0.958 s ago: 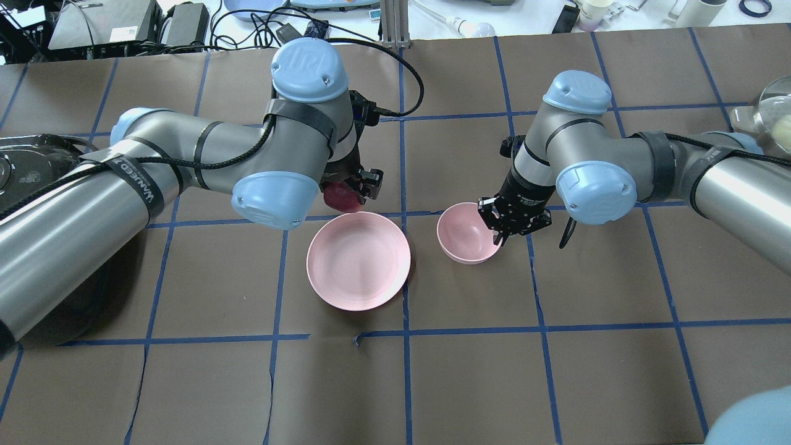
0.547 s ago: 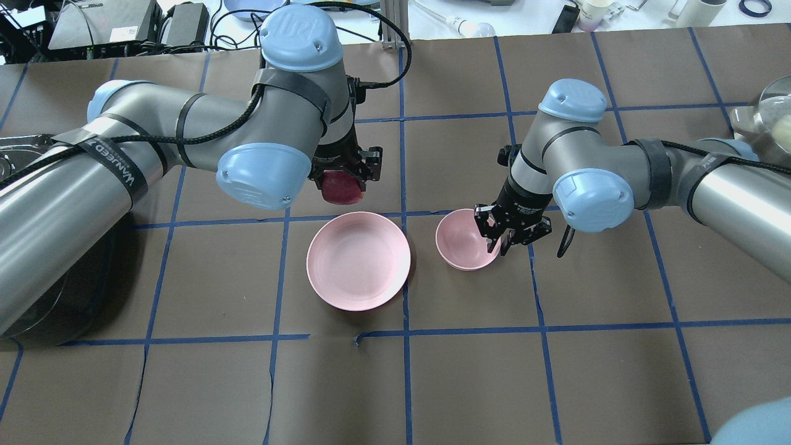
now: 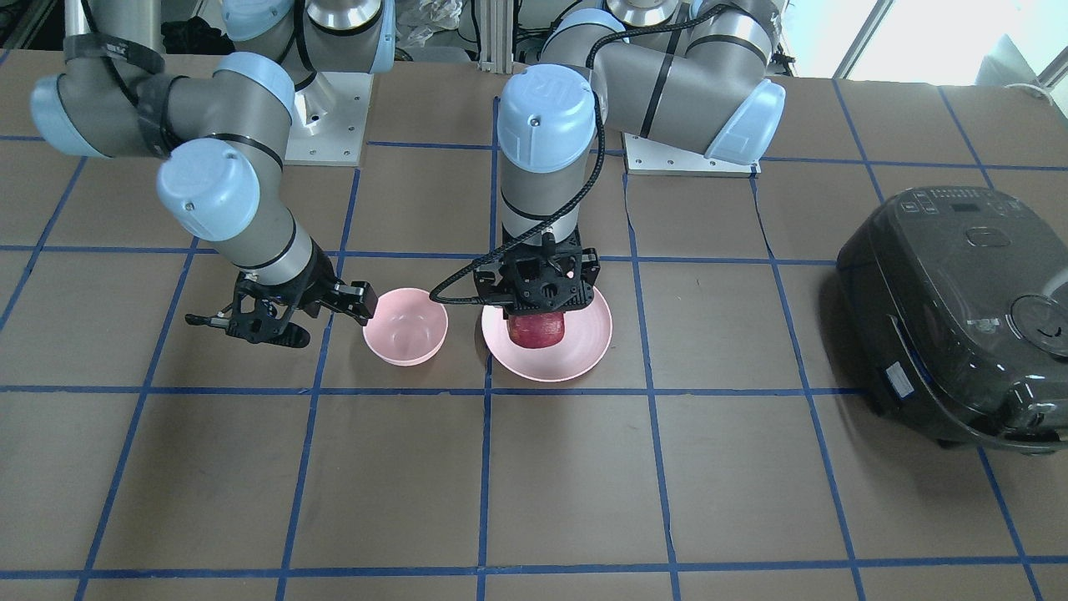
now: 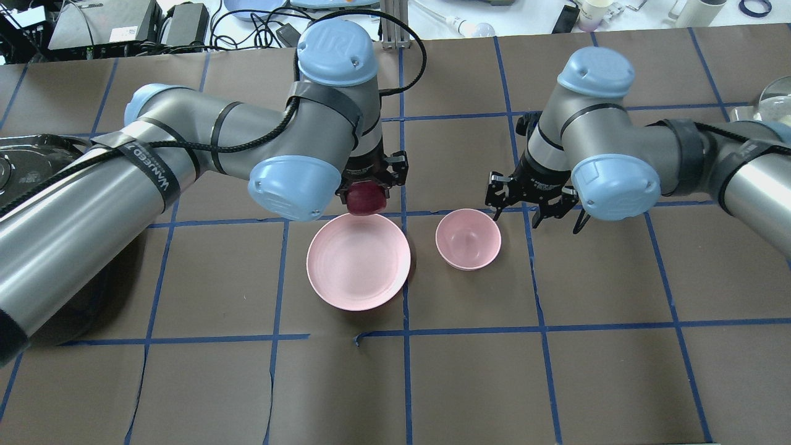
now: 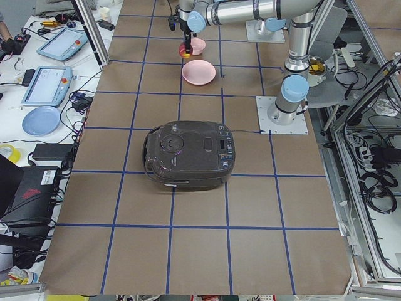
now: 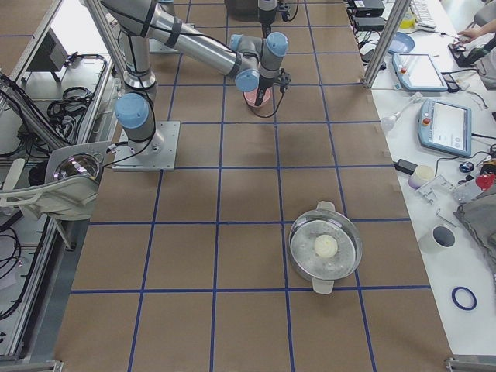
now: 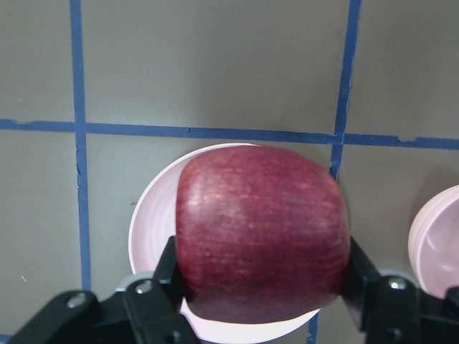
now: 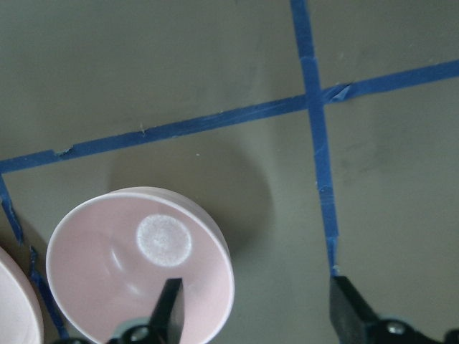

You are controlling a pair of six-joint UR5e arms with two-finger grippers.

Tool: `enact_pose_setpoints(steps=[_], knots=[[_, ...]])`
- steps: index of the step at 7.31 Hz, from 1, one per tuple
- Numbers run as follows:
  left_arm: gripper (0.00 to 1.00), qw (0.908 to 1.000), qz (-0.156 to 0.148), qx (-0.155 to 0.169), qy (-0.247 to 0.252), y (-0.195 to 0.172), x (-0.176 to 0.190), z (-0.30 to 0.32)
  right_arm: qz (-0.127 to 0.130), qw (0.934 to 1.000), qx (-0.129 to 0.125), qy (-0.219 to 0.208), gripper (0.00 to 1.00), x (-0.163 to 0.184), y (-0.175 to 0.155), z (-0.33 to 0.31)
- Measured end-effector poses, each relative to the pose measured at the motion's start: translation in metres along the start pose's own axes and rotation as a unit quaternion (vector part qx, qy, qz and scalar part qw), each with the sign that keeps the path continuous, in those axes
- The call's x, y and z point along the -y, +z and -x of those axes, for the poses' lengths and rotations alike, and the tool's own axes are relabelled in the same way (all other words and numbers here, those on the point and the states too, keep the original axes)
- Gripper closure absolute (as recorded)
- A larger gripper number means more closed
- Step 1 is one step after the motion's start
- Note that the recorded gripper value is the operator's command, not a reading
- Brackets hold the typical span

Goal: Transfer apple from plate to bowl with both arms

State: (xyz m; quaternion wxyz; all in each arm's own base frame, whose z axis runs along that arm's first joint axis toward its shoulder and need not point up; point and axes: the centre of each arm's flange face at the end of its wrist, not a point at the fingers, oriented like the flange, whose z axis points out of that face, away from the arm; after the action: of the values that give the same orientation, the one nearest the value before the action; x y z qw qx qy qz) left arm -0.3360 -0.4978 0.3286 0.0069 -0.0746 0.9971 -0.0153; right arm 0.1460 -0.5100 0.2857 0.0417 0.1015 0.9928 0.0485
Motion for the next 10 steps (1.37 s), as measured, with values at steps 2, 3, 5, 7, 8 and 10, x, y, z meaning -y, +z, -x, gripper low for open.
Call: enact_pose_setpoints(steps=[2,3,5,7,8,10], knots=[[0.95,0.999,0.005,-0.027,-0.035,-0.001,-0.022,-0.047,-0.033,0.9991,-0.024,0.011,0.0,0.013,-0.045,-0.021],[0.95,0.9982,0.007,-0.033,-0.049,0.002,-0.032,-0.075,-0.039,0.9986,-0.035,0.01,0.0,0.023,-0.057,-0.042],[0.95,0.9976,0.011,-0.036,-0.057,0.025,-0.051,-0.125,-0.043,0.998,-0.047,0.002,0.0,0.033,-0.076,-0.079],[0.94,0.9978,0.016,-0.036,-0.054,0.053,-0.061,-0.149,-0.039,0.9979,-0.052,0.002,0.0,0.034,-0.084,-0.09],[0.94,0.9979,0.019,-0.033,-0.052,0.063,-0.062,-0.153,-0.037,0.9978,-0.055,0.003,0.0,0.033,-0.085,-0.092],[0.94,0.9983,0.026,-0.024,-0.046,0.073,-0.064,-0.153,-0.03,0.9976,-0.063,0.005,0.0,0.03,-0.09,-0.094]])
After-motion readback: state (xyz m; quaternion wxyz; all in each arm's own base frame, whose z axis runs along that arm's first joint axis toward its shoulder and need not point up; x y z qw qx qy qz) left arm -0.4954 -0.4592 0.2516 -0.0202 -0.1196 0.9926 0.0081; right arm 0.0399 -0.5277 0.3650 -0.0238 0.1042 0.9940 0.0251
